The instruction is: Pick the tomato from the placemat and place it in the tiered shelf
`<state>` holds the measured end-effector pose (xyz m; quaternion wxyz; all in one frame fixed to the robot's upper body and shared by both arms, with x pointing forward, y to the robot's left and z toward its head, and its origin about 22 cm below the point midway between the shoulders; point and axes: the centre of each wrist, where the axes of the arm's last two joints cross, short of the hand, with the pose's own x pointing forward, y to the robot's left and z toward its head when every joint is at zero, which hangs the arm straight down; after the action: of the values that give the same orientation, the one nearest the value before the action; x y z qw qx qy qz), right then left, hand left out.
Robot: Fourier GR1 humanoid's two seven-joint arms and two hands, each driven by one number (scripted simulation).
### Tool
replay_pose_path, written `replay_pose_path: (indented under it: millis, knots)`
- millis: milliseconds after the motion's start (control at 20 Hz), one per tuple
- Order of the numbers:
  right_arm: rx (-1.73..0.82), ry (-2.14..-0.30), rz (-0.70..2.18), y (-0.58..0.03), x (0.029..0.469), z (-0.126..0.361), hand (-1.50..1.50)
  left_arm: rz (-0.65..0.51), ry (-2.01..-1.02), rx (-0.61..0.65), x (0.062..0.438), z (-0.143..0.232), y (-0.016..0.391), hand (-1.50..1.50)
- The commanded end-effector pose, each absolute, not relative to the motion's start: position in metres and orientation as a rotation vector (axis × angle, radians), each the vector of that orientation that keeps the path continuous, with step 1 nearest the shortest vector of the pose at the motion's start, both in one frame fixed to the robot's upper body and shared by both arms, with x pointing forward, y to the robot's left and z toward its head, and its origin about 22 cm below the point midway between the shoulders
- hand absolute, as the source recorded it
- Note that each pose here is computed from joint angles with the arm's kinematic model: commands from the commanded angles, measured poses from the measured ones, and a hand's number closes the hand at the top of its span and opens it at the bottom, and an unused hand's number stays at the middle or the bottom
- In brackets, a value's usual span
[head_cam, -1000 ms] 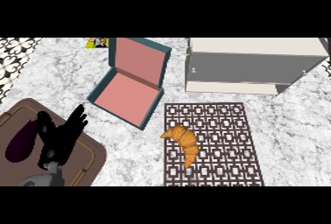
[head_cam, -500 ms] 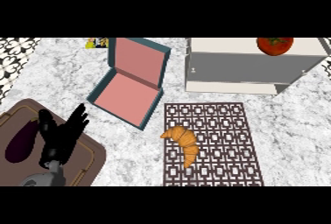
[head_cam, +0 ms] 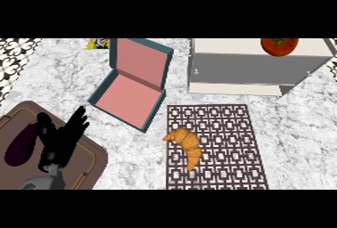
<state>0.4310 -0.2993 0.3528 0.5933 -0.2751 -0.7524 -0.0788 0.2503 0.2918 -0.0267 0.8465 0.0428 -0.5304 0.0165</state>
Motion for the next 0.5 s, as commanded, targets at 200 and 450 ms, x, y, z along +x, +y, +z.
replay_pose_path:
  millis: [200,450]
  knots:
    - [-0.724,-1.692,-0.505,-0.395,0.395,0.36,-1.5,0.051,-1.111,0.098,0.247,-0.034,0.28,0.0]
    - [-0.68,-1.712,-0.549,-0.44,0.369,0.363,-1.5,0.051,-1.105,0.087,0.257,-0.025,0.294,0.0]
